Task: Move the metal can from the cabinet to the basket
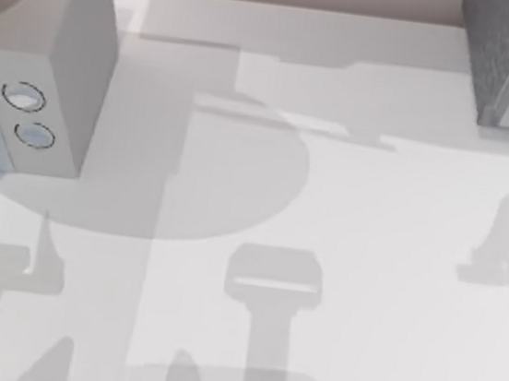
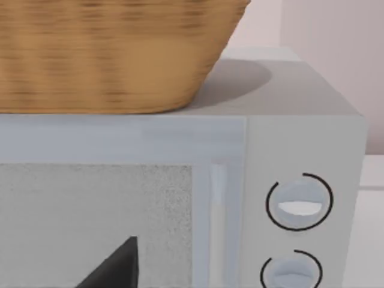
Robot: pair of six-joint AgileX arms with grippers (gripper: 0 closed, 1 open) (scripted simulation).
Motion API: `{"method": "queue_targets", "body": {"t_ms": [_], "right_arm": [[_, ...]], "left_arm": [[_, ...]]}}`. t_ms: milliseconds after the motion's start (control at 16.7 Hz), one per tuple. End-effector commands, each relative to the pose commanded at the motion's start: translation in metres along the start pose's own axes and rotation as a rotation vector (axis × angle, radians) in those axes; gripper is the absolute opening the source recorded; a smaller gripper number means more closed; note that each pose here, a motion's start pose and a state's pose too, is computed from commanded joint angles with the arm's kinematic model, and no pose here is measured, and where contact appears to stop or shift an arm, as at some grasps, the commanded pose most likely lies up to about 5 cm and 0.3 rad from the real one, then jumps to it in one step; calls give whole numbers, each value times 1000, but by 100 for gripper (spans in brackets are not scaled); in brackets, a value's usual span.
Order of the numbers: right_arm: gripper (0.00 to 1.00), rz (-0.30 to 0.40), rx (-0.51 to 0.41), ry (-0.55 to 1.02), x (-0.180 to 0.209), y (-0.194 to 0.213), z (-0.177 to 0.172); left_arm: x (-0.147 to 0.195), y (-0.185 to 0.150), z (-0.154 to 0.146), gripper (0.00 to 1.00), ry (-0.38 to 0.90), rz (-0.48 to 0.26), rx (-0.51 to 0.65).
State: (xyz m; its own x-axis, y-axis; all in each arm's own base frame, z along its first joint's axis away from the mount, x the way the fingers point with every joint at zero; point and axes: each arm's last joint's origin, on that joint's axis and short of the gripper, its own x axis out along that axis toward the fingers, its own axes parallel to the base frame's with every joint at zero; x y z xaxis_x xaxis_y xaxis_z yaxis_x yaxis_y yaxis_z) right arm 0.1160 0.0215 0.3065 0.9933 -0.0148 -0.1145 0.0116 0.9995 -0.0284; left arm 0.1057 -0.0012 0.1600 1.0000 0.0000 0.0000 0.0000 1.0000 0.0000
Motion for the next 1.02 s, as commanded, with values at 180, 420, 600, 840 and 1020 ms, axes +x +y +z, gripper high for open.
{"method": "queue_targets", "body": {"t_ms": [180, 420, 600, 840, 1020], "right_arm": [[0, 6, 11, 7, 3, -8, -74], [0, 14, 23, -66, 5, -16, -131], [0, 13, 27, -112, 7, -18, -146], [0, 13, 28, -115, 7, -19, -147], [0, 15, 30, -103, 8, -18, -148]], "left_arm": [[0, 0, 0, 100, 0, 0, 0], [0, 0, 0, 100, 0, 0, 0], [0, 0, 0, 100, 0, 0, 0], [0, 0, 0, 100, 0, 0, 0], [0, 0, 0, 100, 0, 0, 0]]}}
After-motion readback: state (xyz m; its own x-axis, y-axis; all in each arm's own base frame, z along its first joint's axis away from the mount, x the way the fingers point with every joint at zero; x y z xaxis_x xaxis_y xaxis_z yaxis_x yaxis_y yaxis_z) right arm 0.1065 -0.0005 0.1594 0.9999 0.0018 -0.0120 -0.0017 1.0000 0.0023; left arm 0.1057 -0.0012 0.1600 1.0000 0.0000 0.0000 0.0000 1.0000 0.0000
